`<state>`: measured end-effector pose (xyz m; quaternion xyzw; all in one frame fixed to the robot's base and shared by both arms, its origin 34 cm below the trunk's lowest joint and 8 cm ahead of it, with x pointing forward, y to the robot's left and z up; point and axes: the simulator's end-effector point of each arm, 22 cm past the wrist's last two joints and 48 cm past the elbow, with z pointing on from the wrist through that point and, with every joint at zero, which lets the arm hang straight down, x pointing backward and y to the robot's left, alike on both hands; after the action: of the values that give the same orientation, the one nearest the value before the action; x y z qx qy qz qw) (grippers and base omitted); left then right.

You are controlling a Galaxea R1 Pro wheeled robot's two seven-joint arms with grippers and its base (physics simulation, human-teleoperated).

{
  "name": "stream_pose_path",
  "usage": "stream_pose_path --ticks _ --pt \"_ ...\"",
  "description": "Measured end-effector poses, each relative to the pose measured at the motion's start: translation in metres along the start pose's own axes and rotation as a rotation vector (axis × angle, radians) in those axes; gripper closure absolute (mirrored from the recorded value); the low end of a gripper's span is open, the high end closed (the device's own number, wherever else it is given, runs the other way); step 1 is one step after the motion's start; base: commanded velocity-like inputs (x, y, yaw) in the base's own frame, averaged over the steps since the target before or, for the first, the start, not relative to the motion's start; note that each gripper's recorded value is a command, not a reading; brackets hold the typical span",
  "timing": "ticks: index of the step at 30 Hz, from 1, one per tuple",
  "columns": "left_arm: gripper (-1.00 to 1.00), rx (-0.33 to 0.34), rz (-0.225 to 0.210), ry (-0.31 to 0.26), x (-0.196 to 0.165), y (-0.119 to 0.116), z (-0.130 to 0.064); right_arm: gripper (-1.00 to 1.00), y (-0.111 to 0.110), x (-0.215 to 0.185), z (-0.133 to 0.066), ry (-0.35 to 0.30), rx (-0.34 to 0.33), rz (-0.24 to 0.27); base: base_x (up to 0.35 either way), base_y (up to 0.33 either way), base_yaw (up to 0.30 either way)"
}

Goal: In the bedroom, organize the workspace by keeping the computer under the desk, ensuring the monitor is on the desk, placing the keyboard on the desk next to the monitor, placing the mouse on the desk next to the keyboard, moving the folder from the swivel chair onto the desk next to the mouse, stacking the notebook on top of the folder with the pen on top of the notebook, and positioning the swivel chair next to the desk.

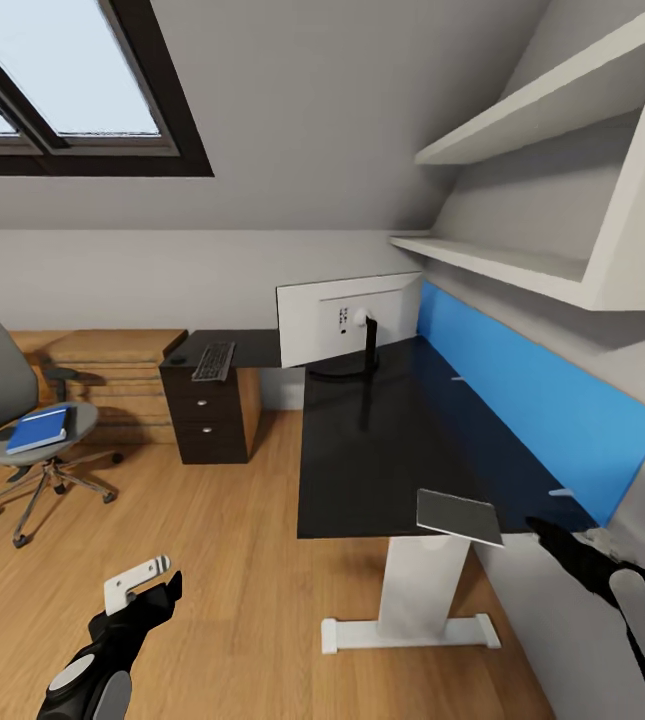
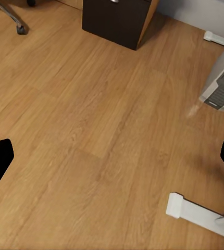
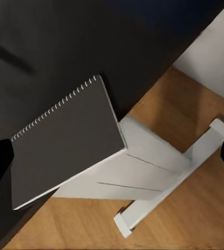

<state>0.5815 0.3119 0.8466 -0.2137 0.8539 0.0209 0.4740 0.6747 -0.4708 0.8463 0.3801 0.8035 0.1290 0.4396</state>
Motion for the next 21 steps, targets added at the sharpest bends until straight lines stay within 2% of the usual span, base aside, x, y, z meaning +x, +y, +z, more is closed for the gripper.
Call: stream_pose_path --ticks 4,8,11,13,14,15,16,21 --pt "-1.0 0.0 0.0 -0.001 0.005 0.001 0.003 -1.0 -0.022 0.001 -0.001 0.029 -0.007 0.082 0.0 0.0 0.0" --pt "-1.0 0.0 0.001 0.0 0.01 0.001 0.007 -1.0 -0.042 0.008 -0.006 0.089 -0.015 0.179 0.0 0.0 0.0" --pt "-1.0 0.001 0.002 0.001 0.014 0.001 0.01 -1.0 -0.046 0.014 -0.013 0.147 -0.083 0.334 0.0 0.0 0.0" --pt "-1.0 0.001 0.002 0.001 0.017 0.002 0.011 -1.0 -0.046 0.016 -0.013 0.159 -0.111 0.384 0.0 0.0 0.0" --pt "-1.0 0.001 0.002 0.001 0.018 0.002 0.012 -1.0 -0.046 0.018 -0.012 0.166 -0.129 0.426 0.0 0.0 0.0" --pt "-1.0 0.001 0.002 0.002 0.019 0.002 0.013 -1.0 -0.053 0.016 -0.011 0.16 -0.142 0.486 0.0 0.0 0.0" --pt "-1.0 0.001 0.002 0.001 0.021 0.002 0.014 -1.0 -0.058 0.01 -0.011 0.149 -0.151 0.518 0.0 0.0 0.0" --pt "-1.0 0.0 0.003 0.003 0.028 0.004 0.018 -1.0 -0.07 0.01 -0.002 0.1 -0.155 0.601 0.0 0.0 0.0"
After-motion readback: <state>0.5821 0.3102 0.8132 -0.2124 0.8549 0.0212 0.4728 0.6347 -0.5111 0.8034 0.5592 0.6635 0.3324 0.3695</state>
